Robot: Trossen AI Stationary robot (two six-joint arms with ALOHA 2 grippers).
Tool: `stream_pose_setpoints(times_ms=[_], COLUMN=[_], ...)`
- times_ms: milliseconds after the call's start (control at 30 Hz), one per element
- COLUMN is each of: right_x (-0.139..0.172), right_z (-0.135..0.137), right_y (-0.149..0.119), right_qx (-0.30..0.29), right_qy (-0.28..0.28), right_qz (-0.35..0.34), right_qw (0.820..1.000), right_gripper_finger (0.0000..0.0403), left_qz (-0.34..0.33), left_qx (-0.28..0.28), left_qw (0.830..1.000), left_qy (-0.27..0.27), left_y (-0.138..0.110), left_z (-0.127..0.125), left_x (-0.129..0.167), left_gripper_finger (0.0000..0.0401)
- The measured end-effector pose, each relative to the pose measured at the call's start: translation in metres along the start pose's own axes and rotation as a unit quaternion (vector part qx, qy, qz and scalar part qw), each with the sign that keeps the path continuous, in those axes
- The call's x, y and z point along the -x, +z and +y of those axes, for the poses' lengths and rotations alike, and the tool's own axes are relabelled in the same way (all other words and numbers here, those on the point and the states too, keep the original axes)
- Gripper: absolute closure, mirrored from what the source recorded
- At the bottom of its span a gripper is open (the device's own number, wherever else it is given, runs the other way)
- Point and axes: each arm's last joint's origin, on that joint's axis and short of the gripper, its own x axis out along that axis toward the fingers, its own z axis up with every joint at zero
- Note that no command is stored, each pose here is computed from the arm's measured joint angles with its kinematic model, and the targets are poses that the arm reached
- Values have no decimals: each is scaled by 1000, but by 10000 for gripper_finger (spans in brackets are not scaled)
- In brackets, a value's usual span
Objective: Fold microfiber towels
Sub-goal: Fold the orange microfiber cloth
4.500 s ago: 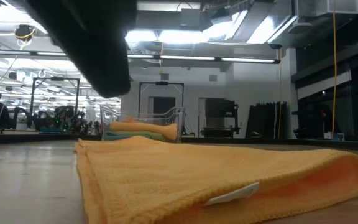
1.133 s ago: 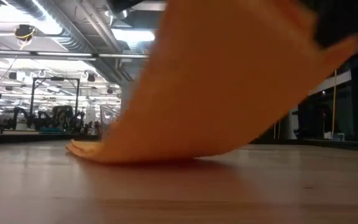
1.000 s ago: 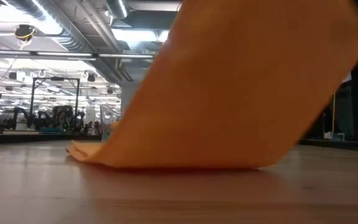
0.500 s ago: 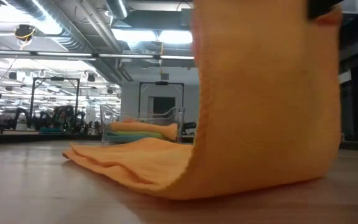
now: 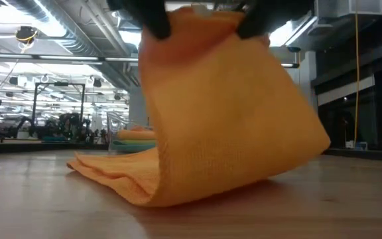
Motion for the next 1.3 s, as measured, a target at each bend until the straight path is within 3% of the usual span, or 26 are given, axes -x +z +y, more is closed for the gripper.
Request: stream_pose_setpoints(times_ms=[433, 767, 1300], right_x=[-44, -65, -76], right_z=[-32, -54, -74], right_y=[-6, -14, -17], right_qx=[-5, -3, -5], right_qy=[-30, -33, -51], right_qz=[-7, -9, -18], right_qw=[1000, 999, 999], right_gripper_finger=[403, 403, 403], left_qz=[88, 114, 146], left_qx=[-12, -5, 37], left_qw=[994, 989, 982], left_qy=[63, 92, 117], left_y=[-9, -2, 0], left_z=[21, 41, 55], left_x=[-2, -8, -10], left_gripper_finger=[401, 401, 401])
